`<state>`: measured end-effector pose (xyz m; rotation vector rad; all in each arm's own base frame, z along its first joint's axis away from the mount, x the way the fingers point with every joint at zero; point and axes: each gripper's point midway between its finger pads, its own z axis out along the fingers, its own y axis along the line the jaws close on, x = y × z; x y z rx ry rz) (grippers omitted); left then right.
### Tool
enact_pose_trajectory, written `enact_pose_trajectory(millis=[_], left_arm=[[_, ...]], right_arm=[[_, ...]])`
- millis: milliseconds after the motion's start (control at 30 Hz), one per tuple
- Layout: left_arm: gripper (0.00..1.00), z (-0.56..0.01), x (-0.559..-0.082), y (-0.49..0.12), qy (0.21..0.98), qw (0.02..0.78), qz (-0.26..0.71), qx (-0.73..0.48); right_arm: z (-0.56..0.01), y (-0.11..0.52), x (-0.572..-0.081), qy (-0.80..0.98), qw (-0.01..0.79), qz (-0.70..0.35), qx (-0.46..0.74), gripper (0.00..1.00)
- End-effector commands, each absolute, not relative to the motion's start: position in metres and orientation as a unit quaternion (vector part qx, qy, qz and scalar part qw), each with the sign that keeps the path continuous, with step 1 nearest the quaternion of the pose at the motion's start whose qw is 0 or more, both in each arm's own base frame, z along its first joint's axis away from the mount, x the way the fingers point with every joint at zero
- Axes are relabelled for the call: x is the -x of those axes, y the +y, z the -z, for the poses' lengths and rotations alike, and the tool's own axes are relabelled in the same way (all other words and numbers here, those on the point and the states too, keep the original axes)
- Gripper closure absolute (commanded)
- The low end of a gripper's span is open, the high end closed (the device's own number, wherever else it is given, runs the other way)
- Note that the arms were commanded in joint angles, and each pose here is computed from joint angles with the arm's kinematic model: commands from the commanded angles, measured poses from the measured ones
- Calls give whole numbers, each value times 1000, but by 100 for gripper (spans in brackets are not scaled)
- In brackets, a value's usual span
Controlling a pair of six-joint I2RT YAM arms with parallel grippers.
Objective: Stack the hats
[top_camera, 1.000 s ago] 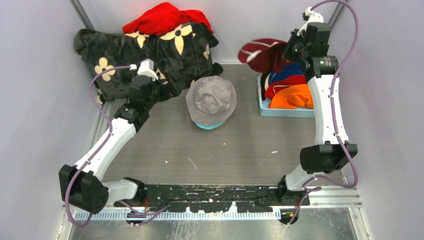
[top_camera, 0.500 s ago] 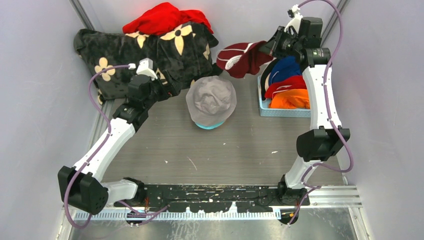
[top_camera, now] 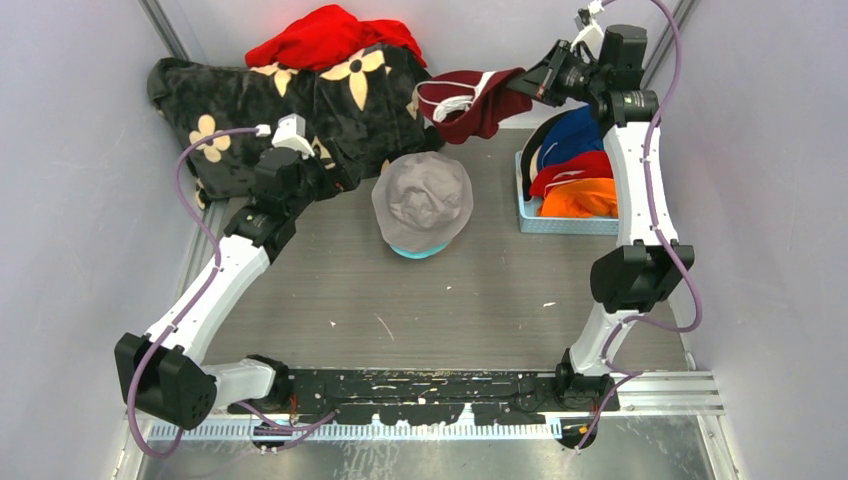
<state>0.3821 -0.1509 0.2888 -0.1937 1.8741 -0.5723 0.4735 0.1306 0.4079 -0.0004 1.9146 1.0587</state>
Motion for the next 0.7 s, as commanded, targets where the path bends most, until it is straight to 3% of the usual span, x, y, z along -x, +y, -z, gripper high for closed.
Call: enact_pose_trajectory(millis=[0, 300, 667], left_arm=[[9, -325, -381, -148, 768, 585, 248, 77], [9, -326, -382, -148, 768, 585, 248, 77], [9, -326, -381, -150, 770, 581, 252, 77]], right_arm=[[-428, 114, -486, 775, 490, -399, -25, 99], [-394, 50, -514, 818, 489, -283, -104, 99], [-365, -2, -500, 854, 480, -135, -150, 99]])
